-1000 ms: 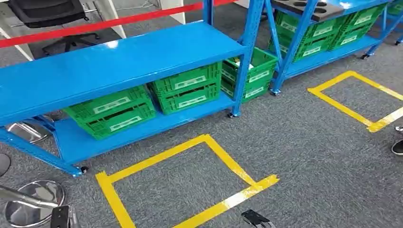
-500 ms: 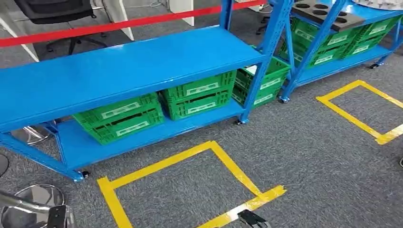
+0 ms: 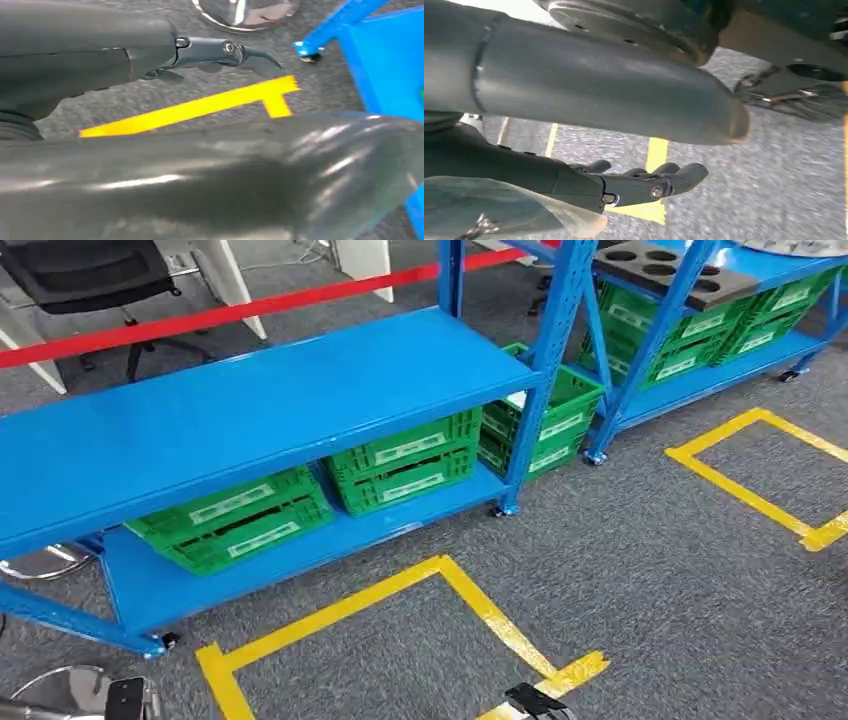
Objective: Take the parts from the cabinet and place them on the table.
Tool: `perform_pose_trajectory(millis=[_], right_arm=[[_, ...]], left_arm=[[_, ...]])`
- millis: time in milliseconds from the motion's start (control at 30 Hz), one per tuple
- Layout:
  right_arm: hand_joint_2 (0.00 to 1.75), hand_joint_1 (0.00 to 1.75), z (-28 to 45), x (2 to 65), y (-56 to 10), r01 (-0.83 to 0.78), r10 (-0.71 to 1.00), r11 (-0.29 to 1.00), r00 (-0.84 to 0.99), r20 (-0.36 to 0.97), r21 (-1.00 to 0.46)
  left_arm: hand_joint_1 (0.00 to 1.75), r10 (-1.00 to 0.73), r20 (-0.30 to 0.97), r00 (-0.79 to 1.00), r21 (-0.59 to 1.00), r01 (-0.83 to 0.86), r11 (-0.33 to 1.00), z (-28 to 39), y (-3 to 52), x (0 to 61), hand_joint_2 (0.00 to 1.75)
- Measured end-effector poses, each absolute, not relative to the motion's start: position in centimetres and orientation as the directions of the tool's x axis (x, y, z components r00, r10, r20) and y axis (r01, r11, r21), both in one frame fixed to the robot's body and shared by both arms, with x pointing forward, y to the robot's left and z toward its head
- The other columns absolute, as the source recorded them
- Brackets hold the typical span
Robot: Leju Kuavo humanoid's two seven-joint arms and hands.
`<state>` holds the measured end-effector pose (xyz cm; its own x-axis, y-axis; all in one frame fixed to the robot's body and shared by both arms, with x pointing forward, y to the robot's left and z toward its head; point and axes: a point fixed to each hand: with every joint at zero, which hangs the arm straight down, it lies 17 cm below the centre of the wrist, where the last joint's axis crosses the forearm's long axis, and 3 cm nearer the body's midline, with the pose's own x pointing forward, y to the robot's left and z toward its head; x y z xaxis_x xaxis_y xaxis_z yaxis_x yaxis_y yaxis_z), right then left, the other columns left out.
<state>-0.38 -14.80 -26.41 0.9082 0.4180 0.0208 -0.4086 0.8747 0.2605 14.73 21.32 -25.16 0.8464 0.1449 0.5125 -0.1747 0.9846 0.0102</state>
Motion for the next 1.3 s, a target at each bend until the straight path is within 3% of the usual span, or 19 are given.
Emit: perform_pose_trajectory(millis=[1000, 1300], right_arm=[[0.0, 0.0, -26.4, -0.4, -15.0, -0.42, 0.432, 0.869, 0.902, 0.014, 0.263], [0.0, 0.0, -26.5, 0.6, -15.3, -0.422, 0.431, 0.873, 0.902, 0.017, 0.244]], left_arm=[[0.0, 0.161, 0.51, 0.845, 0.002, -0.188, 0.982, -25.1, 21.1, 15.2, 0.0], [0.0, 0.161, 0.456, 0.875, 0.03, -0.197, 0.98, -25.6, 21.6, 14.5, 0.0]])
